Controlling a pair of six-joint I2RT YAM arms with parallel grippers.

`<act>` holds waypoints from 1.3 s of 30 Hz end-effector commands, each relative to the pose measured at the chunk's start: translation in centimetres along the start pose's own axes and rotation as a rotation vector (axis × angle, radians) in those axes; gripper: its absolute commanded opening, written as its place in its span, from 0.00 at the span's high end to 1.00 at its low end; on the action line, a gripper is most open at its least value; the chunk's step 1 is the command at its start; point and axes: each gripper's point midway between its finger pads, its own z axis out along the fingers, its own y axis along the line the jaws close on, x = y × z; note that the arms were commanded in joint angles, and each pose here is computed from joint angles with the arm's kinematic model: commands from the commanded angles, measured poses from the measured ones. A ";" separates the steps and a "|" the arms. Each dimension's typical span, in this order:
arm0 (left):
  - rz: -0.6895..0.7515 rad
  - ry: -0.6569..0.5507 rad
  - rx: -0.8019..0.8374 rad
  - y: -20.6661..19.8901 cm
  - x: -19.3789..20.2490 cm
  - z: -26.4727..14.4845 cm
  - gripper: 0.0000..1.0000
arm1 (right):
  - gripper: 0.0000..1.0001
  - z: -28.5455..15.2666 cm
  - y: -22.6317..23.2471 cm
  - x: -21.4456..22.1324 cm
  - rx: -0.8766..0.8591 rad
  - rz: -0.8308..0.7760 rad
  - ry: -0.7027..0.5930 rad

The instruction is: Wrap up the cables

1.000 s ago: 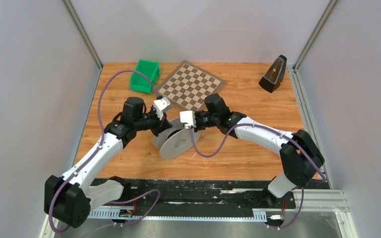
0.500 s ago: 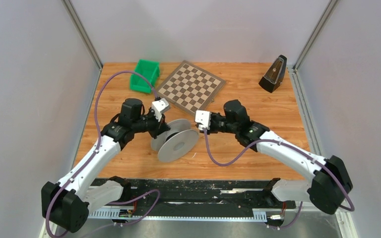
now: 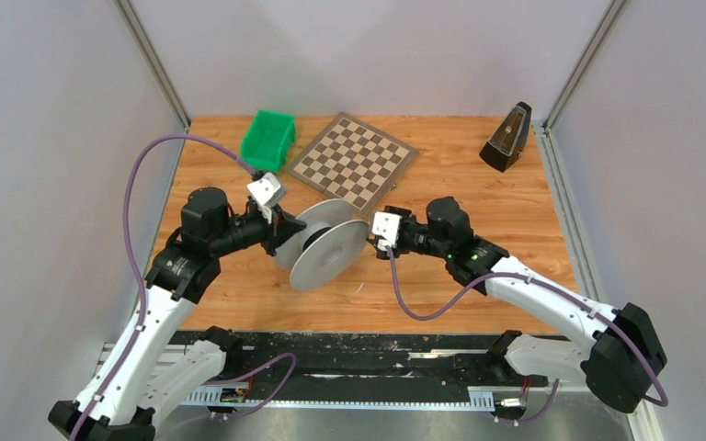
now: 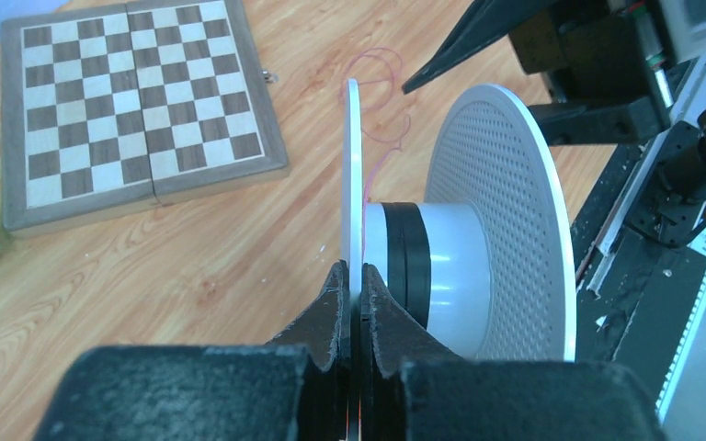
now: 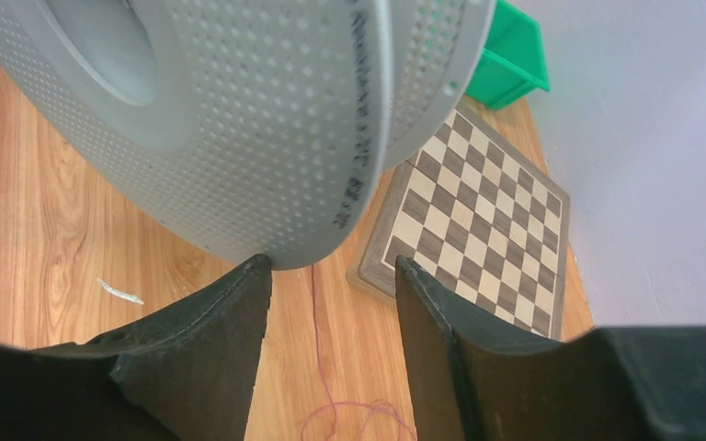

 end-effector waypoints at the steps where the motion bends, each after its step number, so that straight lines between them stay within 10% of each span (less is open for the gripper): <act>1: -0.040 -0.066 0.061 -2.1 -3.1 -1.5 1.00 | 0.45 0.5 -2.2 -1.8 0.060 -0.031 -0.063; 23: -0.184 -0.176 -0.046 -1.6 -5.6 -2.9 1.00 | 0.39 0.6 1.5 2.0 -0.019 0.122 -0.168; 39: -0.264 0.011 -0.521 8.3 1.0 -0.7 1.00 | 0.39 -2.2 -7.2 1.5 0.377 0.371 -0.004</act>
